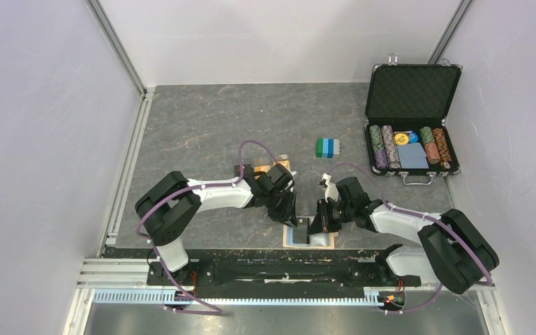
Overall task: Put the credit cards into the card holder
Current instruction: Turn over the card slot in the card holder.
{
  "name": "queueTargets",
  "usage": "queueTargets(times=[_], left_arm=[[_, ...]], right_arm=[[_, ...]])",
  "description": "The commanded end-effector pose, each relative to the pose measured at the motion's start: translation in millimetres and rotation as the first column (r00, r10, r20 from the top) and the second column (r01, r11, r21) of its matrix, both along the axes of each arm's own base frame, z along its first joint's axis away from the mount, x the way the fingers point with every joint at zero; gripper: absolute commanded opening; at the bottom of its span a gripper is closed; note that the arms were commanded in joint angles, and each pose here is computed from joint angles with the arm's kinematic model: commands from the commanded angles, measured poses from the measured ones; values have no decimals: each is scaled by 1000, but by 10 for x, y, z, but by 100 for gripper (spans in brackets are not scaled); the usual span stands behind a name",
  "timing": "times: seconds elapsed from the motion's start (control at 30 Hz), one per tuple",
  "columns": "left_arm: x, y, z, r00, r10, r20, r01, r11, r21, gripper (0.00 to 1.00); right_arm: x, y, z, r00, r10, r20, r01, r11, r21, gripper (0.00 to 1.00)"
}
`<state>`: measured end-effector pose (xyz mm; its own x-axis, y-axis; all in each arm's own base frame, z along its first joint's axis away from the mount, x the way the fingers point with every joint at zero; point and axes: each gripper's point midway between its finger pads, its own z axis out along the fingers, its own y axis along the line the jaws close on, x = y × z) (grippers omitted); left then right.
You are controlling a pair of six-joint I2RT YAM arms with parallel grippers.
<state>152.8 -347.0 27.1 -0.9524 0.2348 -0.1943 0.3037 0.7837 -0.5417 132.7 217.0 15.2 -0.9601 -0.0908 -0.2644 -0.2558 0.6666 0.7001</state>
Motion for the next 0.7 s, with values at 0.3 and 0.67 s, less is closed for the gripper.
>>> queueTargets(times=[0.3, 0.67], left_arm=[[-18, -237, 321, 1000, -7, 8, 9, 981, -193, 29], [-46, -321, 584, 999, -31, 34, 40, 954, -298, 28]], right_arm=[[-44, -71, -165, 1000, 0, -5, -1, 999, -45, 4], [18, -15, -60, 1000, -2, 27, 3, 1000, -11, 6]])
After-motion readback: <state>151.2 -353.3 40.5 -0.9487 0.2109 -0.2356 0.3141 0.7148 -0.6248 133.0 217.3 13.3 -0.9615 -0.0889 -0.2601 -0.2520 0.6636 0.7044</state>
